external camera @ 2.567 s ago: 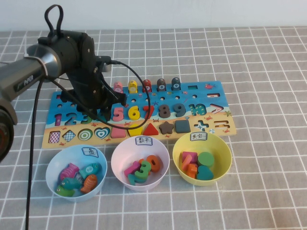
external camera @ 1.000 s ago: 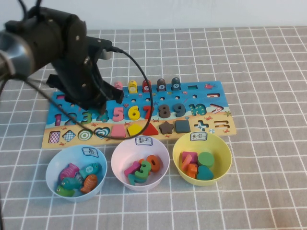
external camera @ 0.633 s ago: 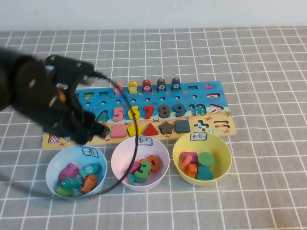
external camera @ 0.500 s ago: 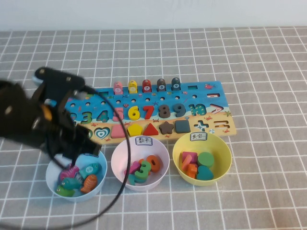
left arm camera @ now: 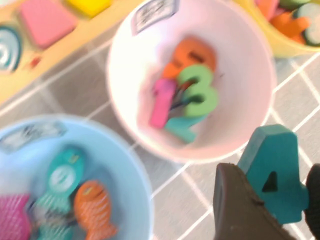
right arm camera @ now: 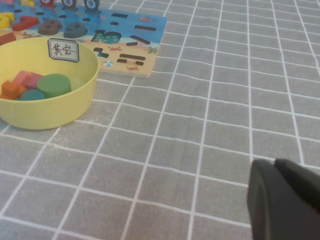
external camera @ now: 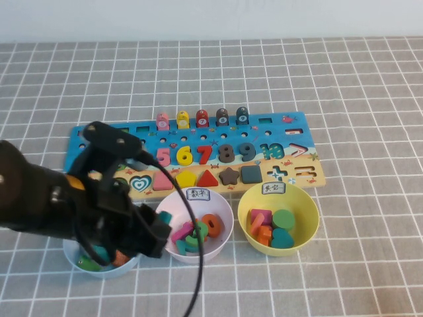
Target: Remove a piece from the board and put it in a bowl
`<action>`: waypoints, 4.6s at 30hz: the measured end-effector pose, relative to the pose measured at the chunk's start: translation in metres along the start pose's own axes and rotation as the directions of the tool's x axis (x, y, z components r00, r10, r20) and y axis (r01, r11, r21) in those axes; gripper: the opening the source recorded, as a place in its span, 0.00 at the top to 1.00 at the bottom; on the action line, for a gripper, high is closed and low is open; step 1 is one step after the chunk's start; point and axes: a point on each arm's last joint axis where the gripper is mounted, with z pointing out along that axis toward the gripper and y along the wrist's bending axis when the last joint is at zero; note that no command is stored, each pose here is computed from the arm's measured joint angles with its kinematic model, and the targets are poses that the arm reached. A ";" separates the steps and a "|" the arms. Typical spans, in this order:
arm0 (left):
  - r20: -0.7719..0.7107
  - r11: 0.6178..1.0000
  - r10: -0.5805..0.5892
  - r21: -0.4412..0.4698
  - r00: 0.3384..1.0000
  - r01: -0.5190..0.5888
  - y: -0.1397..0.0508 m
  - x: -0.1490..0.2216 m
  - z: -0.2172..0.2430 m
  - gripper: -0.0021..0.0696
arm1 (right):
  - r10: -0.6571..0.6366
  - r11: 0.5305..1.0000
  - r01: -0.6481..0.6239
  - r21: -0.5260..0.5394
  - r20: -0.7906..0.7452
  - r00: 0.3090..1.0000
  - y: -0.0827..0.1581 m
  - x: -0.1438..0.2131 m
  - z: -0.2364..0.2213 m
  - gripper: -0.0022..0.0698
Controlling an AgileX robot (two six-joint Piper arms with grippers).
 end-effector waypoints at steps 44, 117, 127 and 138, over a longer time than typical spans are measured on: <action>-0.123 0.997 -0.065 -0.060 0.990 0.058 -0.010 -0.011 0.089 0.64 | 0.000 1.000 0.000 0.000 0.000 1.000 0.000 0.000 0.000 0.99; -0.072 0.999 0.030 -0.039 0.997 -0.033 -0.027 0.028 -0.008 0.71 | 0.000 1.000 0.000 0.000 0.000 1.000 0.000 0.000 0.000 0.99; 0.262 0.992 0.118 -0.073 0.958 -0.102 -0.040 0.041 -0.093 0.97 | 0.000 1.000 0.000 0.000 0.000 1.000 0.000 0.000 0.000 0.99; 0.472 0.993 0.108 -0.101 0.875 -0.069 -0.043 0.107 -0.141 0.97 | 0.000 1.000 0.000 0.000 0.000 1.000 0.000 0.000 0.000 0.99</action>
